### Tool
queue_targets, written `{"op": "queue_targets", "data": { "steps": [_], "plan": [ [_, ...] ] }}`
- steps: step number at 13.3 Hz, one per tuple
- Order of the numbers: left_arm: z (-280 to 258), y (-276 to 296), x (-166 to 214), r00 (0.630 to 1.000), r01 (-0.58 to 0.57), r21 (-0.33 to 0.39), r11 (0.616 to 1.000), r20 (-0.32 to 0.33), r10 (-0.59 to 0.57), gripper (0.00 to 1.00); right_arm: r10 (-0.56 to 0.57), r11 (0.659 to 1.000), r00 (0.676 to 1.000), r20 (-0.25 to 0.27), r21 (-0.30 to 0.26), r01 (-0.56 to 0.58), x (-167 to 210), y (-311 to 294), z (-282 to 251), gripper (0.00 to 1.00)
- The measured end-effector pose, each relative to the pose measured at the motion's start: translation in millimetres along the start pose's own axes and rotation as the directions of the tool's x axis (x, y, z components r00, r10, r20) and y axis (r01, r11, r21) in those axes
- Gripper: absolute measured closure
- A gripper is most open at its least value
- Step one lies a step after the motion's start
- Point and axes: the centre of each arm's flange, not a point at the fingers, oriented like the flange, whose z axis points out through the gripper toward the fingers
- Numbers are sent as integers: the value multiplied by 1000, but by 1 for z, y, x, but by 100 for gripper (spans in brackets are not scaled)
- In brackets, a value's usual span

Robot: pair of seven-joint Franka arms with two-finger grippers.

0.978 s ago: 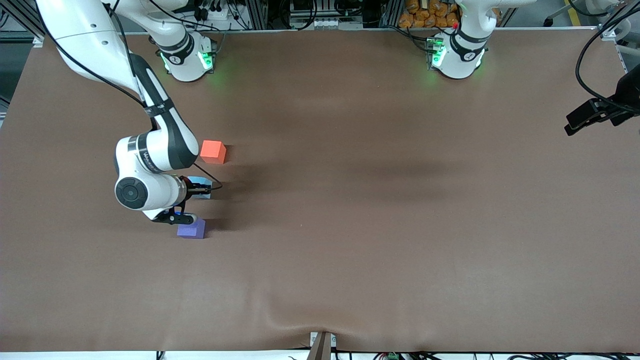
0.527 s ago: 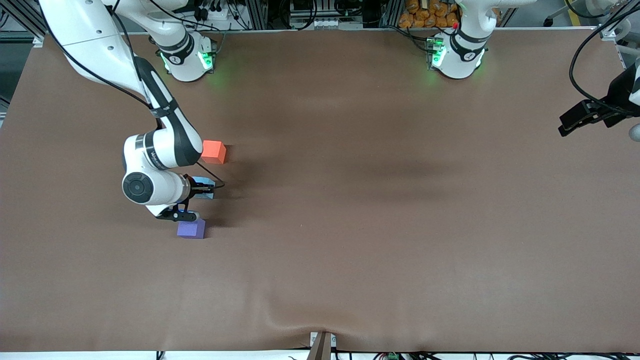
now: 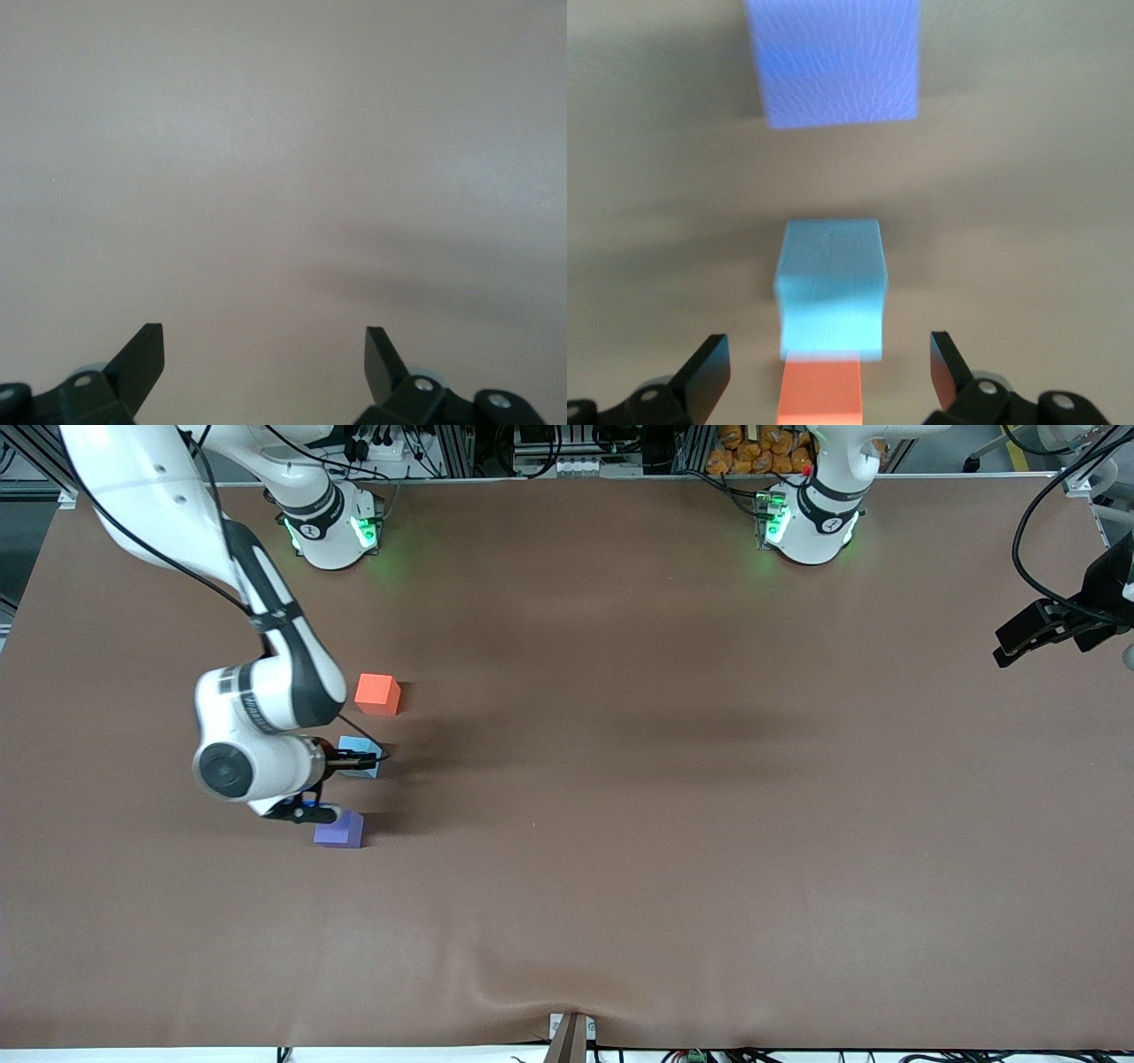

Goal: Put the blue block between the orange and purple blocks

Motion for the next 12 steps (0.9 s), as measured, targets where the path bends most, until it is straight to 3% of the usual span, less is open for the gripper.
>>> {"op": "queue_targets", "data": {
  "steps": [2,4,6,9,12],
  "plan": [
    [-1,4,-1,1000,-7,-1,1000,-1,7,0,7,1000,999,-52,20,-6,-7,7,-96,0],
    [-1,16,-4,1000,-30,0,1000,3,30,0,39,995,990,-136,98,-25,-14,28,-166,0],
    [0,25,-7,999,-47,2,999,13,47,0,59,989,983,-172,145,-34,-30,52,-222,0],
    [4,29,-14,996,-48,-31,998,68,50,0,62,990,986,-154,136,-41,-78,76,-278,0],
    [1,36,-23,992,-59,-50,997,104,64,0,-1,999,988,-157,46,9,-145,87,-319,0]
  ]
}}
